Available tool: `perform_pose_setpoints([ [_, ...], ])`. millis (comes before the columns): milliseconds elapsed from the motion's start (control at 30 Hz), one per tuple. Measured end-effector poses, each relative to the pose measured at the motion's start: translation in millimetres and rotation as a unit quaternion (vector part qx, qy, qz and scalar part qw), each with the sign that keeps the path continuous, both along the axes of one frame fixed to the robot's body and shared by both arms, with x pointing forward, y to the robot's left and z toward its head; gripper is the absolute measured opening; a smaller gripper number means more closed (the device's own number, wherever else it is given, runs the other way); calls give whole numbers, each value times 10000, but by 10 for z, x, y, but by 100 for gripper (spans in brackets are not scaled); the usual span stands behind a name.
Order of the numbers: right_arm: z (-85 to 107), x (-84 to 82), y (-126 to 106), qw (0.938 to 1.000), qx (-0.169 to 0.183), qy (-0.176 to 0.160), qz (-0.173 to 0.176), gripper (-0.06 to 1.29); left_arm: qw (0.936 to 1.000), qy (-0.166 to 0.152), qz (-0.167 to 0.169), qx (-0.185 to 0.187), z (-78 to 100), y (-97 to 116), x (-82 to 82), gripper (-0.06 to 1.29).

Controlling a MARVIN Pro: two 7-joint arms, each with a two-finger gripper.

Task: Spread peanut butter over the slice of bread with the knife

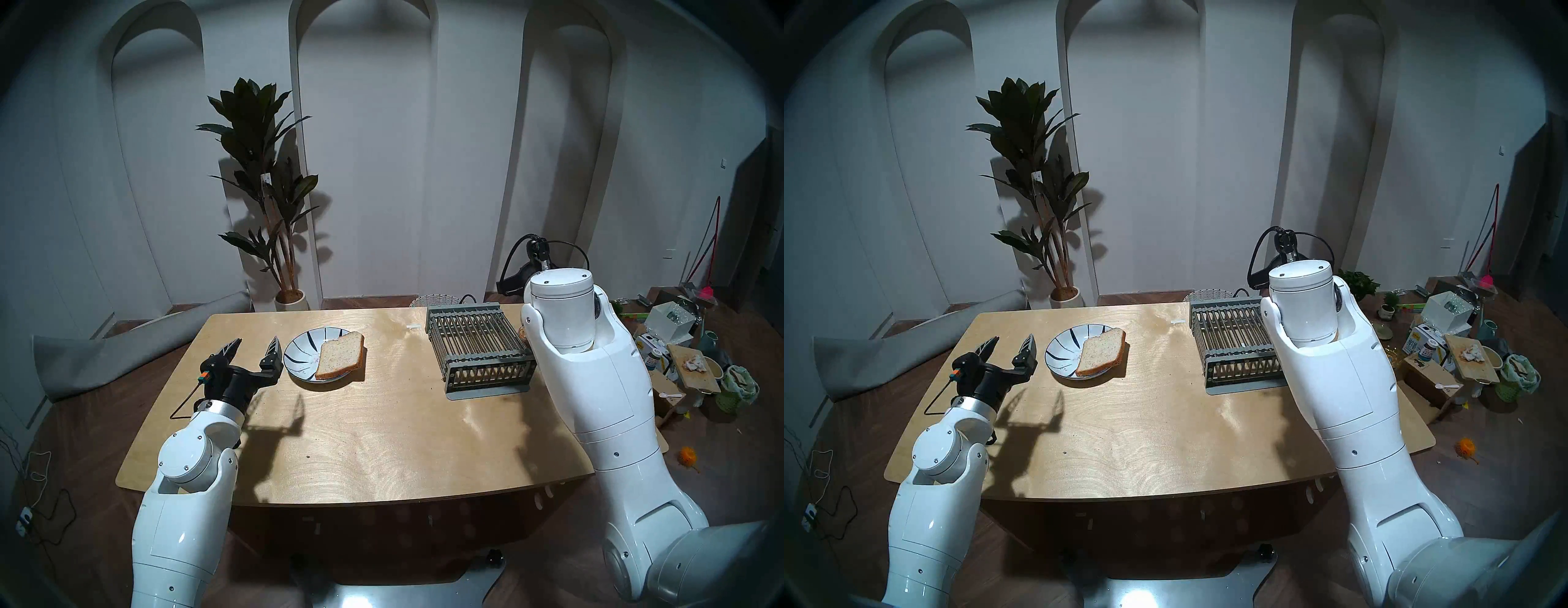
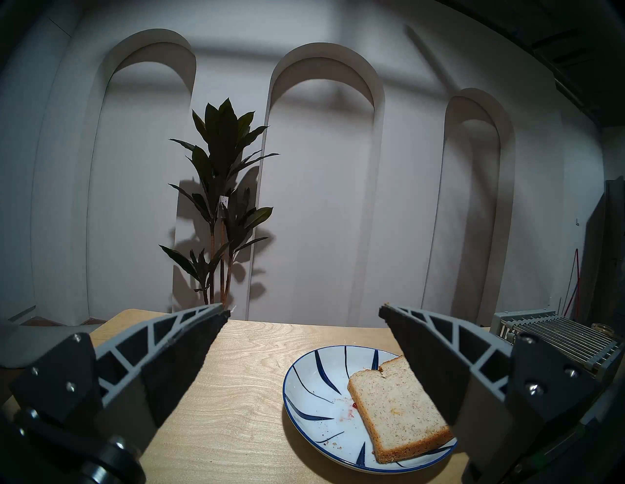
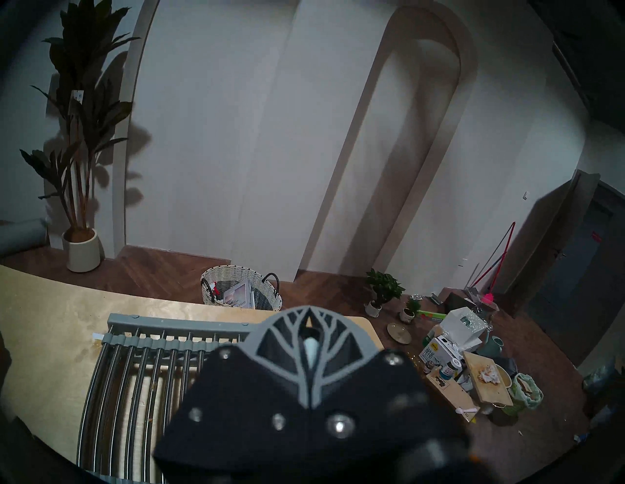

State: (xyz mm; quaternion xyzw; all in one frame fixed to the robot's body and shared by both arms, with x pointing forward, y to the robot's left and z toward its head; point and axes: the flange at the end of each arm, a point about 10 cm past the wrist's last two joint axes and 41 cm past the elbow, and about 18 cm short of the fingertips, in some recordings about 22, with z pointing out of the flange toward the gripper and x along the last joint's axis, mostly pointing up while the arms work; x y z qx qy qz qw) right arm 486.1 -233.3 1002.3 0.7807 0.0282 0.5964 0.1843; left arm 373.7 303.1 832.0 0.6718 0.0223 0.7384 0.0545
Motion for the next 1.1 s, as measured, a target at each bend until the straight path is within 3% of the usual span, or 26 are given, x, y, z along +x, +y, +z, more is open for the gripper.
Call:
perform_pose_setpoints([
  [433,-208,128,-53,9997,-244,-66,14,-3,10000,-2,1,0,2,0,0,126],
  [1100,-421,109,-57,9998,-195,51,-59,-3,10000,-2,0,0,2,-1,0,126],
])
